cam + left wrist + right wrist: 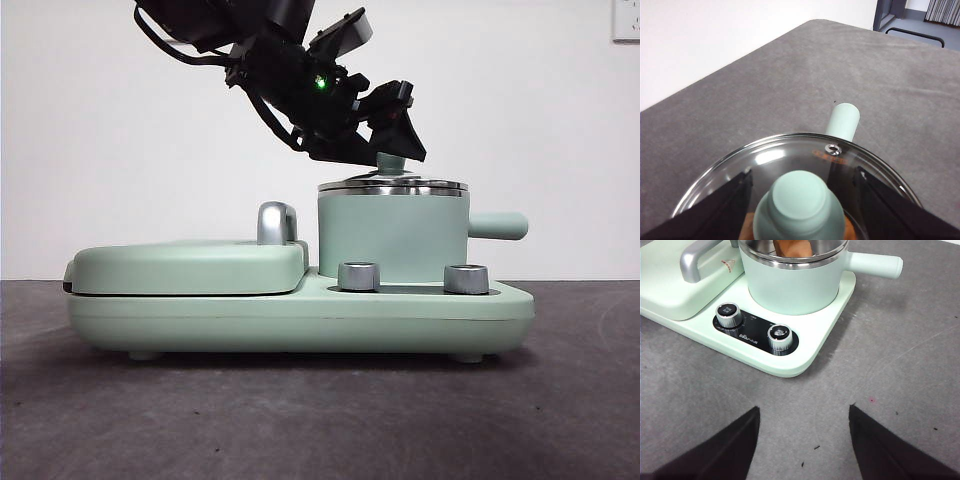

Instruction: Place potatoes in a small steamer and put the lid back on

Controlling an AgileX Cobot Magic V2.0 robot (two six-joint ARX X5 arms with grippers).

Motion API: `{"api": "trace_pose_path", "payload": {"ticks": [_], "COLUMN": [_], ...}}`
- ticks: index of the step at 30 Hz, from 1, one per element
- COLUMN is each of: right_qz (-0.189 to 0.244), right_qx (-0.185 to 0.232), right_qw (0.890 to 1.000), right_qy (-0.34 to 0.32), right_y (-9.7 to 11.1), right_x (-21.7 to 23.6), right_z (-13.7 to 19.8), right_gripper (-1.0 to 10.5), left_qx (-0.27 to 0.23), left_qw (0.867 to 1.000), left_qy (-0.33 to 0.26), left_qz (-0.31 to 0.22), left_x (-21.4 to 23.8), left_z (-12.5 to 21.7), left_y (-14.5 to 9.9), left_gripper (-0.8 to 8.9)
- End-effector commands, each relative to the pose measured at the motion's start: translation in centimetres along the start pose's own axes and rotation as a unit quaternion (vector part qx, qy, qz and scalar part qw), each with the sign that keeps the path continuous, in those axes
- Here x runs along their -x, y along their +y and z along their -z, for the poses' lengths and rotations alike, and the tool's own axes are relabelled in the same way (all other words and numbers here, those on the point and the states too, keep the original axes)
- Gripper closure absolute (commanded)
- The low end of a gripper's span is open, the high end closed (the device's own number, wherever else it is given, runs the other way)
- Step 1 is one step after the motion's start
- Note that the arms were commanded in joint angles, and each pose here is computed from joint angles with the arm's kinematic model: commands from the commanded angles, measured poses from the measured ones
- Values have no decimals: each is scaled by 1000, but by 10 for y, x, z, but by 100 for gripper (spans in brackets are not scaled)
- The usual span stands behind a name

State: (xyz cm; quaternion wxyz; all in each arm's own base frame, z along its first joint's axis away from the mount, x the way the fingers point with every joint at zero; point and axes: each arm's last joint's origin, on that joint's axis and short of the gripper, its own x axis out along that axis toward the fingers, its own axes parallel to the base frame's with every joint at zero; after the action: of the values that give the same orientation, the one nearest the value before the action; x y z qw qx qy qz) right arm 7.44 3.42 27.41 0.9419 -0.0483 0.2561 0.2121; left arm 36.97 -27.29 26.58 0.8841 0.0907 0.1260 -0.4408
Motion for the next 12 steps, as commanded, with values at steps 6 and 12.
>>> {"api": "trace_pose_path", "payload": {"ticks": [6, 12], "right_qz": [0, 0], "right_qx": [-4, -4], "right_qw": [1000, 1000], "right_qy": [-4, -4], "right_y": [0, 0], "right_x": [0, 0], "right_z": [-1, -1], "right_gripper": [672, 671], "left_qx": [60, 94], "left_qw": [997, 995], "left_qy": [-44, -29], "left_qz": [11, -17], "left_x": [38, 80], "left_z": [-43, -59], "left_y": [7, 23], "left_gripper": [478, 475]}}
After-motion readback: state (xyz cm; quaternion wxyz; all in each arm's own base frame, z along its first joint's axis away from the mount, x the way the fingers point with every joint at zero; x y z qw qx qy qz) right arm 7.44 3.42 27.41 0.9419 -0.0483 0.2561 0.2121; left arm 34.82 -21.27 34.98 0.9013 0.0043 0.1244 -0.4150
